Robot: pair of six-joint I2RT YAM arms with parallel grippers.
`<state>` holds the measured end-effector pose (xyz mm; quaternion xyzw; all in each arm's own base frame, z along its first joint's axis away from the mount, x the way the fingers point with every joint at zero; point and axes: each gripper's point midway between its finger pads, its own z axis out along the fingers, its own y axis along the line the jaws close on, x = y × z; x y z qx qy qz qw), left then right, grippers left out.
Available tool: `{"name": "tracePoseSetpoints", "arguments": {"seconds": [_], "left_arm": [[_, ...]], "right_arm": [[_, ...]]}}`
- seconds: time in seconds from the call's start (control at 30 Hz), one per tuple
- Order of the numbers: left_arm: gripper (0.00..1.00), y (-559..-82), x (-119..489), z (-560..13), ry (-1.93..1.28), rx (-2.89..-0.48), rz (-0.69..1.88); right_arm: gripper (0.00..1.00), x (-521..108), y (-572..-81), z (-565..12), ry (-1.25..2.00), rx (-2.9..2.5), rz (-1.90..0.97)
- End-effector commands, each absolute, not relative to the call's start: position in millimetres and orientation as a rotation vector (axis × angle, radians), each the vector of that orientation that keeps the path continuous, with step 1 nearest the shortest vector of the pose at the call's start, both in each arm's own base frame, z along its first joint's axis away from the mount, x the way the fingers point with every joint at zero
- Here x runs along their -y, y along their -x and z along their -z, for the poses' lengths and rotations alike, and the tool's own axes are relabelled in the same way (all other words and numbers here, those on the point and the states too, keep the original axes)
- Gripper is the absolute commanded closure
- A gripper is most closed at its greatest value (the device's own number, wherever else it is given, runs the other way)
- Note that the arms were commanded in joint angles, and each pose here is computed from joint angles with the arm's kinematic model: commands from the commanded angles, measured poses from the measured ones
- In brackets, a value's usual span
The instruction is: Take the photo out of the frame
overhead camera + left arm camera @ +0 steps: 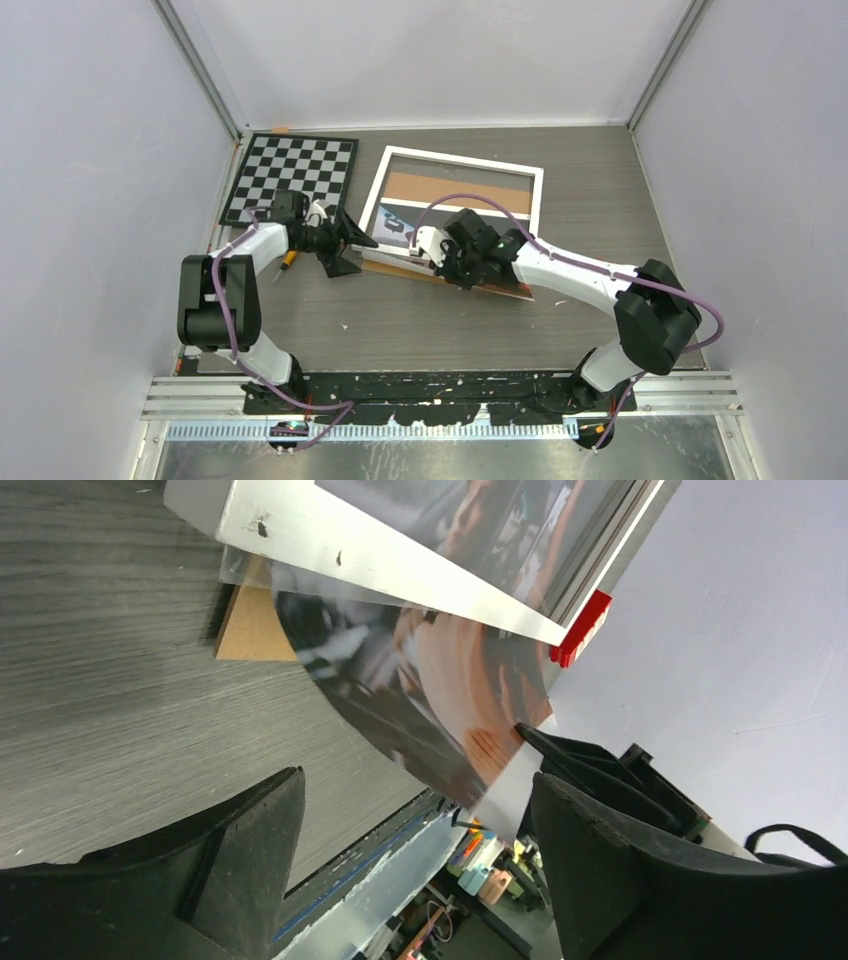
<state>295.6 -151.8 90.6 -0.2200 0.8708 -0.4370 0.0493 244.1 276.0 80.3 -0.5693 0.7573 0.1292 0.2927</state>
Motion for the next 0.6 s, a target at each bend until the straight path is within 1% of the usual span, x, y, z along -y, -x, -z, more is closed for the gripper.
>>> {"name": "tracePoseSetpoints", "arguments": {"seconds": [0.0, 0.27, 0.57], "left_arm": [[0.14, -303, 132, -109, 0.614, -2.619, 1.238], [0.1, -305, 102, -105, 0.648, -2.634, 1.096], [0.08, -308, 79, -103, 0.626, -2.642, 0.946]], "right_arm": [[0.99, -284, -225, -124, 1.513, -2.022, -0.538], [1.0, -276, -213, -167, 1.5, -2.073, -0.65], [0.99, -263, -211, -237, 1.519, -2.019, -0.629]]}}
